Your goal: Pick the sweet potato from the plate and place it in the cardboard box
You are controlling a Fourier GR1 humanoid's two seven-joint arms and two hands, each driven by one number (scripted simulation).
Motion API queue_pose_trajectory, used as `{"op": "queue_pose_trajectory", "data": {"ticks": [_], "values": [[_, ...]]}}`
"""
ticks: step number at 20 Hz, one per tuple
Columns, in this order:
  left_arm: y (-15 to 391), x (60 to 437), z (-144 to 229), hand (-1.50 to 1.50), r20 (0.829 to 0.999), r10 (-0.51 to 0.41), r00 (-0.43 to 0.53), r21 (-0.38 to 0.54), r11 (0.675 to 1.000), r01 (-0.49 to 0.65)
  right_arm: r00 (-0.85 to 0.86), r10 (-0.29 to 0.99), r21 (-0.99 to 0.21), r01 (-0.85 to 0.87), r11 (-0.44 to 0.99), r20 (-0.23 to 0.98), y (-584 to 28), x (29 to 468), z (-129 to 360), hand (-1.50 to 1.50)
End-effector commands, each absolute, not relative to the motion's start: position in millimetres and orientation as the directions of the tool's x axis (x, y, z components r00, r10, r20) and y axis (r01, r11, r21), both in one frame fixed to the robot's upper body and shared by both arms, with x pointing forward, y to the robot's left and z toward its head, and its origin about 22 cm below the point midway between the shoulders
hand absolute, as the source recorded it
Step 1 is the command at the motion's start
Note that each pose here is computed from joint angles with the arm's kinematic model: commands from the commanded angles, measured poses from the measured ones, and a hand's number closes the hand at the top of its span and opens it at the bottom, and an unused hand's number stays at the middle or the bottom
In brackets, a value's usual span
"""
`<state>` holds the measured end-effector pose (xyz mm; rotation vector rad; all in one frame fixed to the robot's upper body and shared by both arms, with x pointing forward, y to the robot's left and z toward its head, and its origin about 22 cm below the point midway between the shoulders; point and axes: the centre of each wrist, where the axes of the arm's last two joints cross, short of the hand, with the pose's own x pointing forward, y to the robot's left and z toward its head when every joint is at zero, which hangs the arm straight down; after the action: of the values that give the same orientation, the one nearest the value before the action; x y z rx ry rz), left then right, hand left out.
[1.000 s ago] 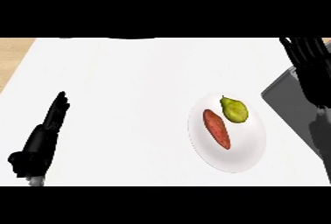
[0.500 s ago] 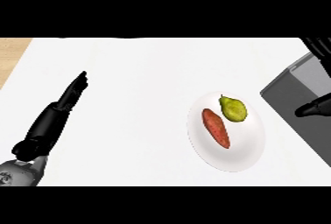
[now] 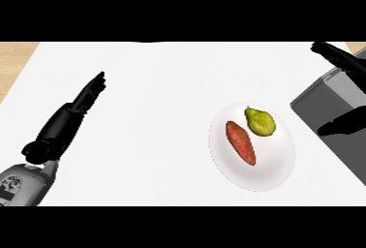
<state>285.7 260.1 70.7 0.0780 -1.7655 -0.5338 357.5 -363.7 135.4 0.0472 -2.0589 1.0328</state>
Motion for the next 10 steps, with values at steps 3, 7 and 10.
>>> {"op": "queue_pose_trajectory", "data": {"ticks": [3, 7, 10], "values": [[262.8, 287.9, 66.5, 0.00, 0.911, -0.331, -0.247, 0.389, 0.889, 0.241, -0.747, 0.413, -0.851, -0.417, 0.319, 0.520, -339.9, 358.7, 142.8, -1.50], [259.0, 297.3, 79.8, 0.00, 0.908, -0.341, -0.242, 0.394, 0.892, 0.220, -0.795, 0.421, -0.897, -0.421, 0.134, 0.436, -306.3, 345.2, 149.1, -1.50], [266.3, 302.0, 73.8, 0.00, 0.905, -0.343, -0.251, 0.396, 0.895, 0.207, -0.805, 0.463, -0.919, -0.390, 0.056, 0.370, -288.6, 343.7, 163.5, -1.50]]}}
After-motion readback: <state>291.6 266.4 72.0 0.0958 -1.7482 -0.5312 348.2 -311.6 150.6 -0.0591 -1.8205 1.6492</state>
